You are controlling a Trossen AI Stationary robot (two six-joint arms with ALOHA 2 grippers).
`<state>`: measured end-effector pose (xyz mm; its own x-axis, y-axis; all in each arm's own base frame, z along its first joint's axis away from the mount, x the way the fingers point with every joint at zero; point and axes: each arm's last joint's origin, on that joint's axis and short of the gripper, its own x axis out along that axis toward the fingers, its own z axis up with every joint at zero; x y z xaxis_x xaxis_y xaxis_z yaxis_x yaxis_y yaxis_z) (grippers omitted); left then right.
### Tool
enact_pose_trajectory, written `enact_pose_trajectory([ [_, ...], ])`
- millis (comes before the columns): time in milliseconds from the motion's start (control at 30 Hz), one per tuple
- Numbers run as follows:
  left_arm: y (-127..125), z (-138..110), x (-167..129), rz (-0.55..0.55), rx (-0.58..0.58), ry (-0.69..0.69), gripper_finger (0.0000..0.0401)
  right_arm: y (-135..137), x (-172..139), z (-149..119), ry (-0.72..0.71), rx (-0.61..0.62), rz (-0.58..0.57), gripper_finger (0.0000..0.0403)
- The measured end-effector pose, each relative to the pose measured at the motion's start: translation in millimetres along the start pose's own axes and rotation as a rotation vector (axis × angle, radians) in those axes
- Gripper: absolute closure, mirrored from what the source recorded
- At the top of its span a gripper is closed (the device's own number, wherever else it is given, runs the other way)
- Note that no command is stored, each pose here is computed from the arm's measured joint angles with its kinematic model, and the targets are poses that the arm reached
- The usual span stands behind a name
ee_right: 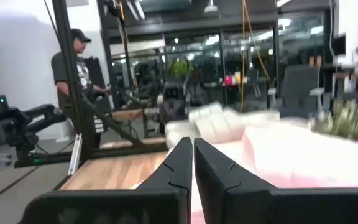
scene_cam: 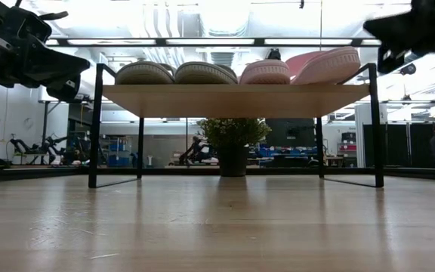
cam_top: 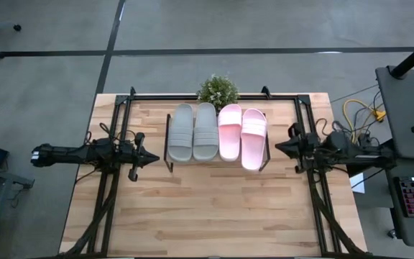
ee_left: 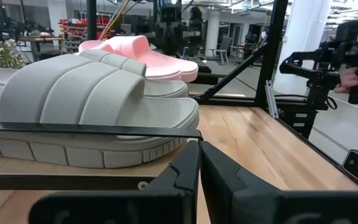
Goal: Pick and place slides into the shelf
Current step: Return to Home Position
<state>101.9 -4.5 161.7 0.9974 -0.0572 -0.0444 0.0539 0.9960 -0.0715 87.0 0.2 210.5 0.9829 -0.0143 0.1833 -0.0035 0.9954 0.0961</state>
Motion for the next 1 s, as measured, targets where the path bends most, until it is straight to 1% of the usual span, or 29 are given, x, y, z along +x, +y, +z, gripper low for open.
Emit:
enact_pose_trajectory([
  [133, 0.0, 0.2, -0.1, 0.001, 0.0, -0.002, 0.0401, -1.4, 2.2, -17.0, 0.024, 0.047, 0.001, 0.0394],
  [233, 0.0, 0.1, -0.1, 0.001, 0.0, -0.002, 0.0401, -2.3, 3.5, -27.1, -0.012, 0.067, 0.007, 0.0394],
  [367, 0.0, 0.2, -0.1, 0.001, 0.0, -0.003, 0.0401, -2.1, 3.4, -25.3, -0.028, 0.043, 0.008, 0.0394],
  [500, 0.0, 0.1, 0.0, 0.002, 0.0, -0.001, 0.0401, -2.4, 3.6, -27.8, -0.002, 0.041, 0.006, 0.0394],
  [633, 0.0, 0.1, 0.0, 0.002, 0.0, -0.001, 0.0401, -3.0, 3.5, -33.3, 0.055, 0.09, -0.005, 0.0394],
  [733, 0.0, 0.1, 0.0, 0.002, 0.0, -0.001, 0.0401, -3.6, 3.3, -41.0, 0.134, 0.159, -0.019, 0.0394],
  [800, 0.1, 0.1, 0.0, 0.002, 0.0, -0.001, 0.0401, -3.7, 3.7, -42.1, 0.145, 0.191, -0.023, 0.0394],
  [1000, 0.1, 0.2, 0.0, 0.002, 0.0, -0.002, 0.0401, -4.2, 3.9, -40.2, 0.123, 0.167, -0.041, 0.0394],
])
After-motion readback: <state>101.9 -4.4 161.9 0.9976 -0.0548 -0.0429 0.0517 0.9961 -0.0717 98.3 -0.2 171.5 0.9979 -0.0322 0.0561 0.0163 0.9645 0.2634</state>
